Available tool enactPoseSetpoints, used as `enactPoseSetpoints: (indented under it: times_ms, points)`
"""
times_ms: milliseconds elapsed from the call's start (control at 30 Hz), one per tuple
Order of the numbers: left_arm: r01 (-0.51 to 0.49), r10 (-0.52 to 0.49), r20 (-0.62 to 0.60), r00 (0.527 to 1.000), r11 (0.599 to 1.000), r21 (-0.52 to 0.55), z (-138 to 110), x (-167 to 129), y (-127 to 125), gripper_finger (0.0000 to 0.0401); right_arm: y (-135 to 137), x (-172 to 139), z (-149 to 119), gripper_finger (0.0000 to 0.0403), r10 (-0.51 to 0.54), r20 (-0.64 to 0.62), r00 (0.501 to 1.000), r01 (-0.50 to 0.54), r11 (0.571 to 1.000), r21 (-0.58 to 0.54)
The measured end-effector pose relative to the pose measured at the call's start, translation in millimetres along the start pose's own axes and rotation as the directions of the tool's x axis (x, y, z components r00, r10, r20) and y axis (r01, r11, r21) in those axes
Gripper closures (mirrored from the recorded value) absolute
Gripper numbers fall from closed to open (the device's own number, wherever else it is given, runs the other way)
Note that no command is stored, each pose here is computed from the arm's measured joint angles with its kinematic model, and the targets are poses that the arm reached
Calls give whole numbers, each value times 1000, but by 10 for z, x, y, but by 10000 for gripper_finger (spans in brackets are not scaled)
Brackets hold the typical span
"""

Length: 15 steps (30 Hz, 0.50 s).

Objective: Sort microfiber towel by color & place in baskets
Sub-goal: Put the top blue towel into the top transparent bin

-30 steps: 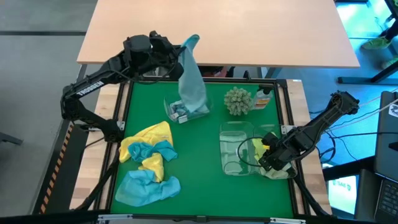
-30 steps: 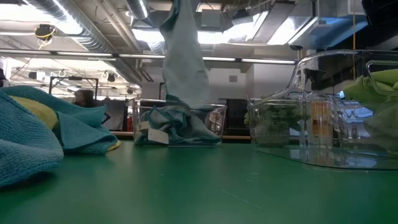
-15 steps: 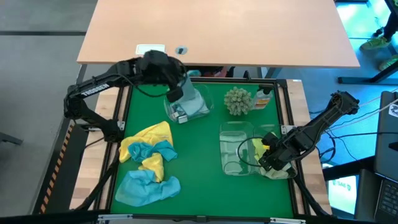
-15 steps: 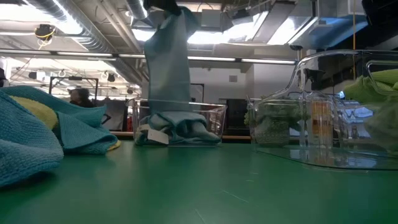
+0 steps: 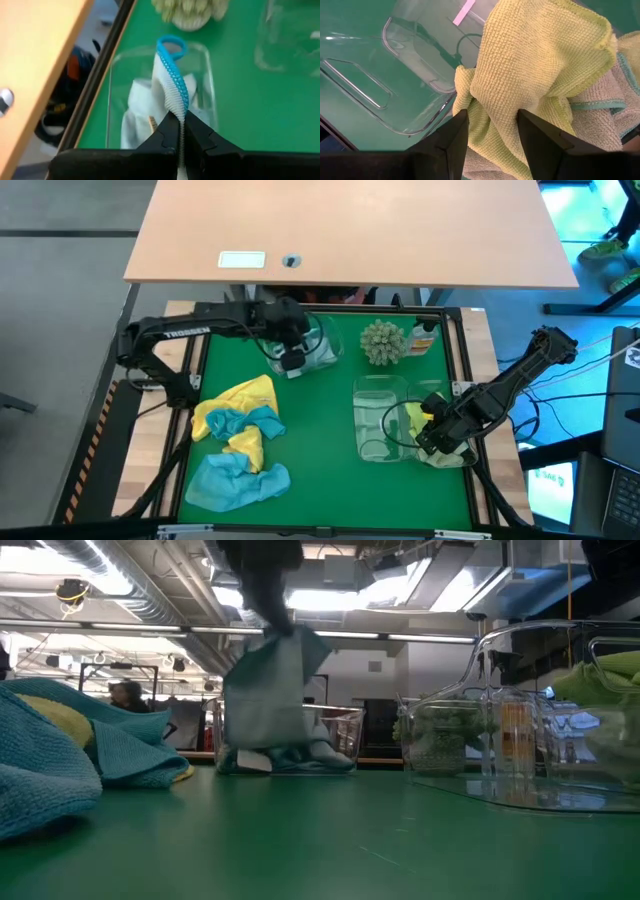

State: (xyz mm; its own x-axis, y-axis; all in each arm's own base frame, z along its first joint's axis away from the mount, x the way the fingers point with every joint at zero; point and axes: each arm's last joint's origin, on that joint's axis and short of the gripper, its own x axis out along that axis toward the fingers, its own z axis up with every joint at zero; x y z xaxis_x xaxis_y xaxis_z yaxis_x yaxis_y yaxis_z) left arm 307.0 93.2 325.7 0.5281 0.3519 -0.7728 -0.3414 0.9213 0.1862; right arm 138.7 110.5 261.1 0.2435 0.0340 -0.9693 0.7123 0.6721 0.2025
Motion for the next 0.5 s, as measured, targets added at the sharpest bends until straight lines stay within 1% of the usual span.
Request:
enactPoseSetpoints:
  times_ms: [333,500]
  points:
    - [-15,15,-133,991,1000,-2,-494,481,-9,401,5,0,8,233,4,26,1000,-4,1000,1]
    - [-20,18,-166,986,1000,-7,-696,641,-13,401,6,0,8,233,5,26,1000,-5,1000,1]
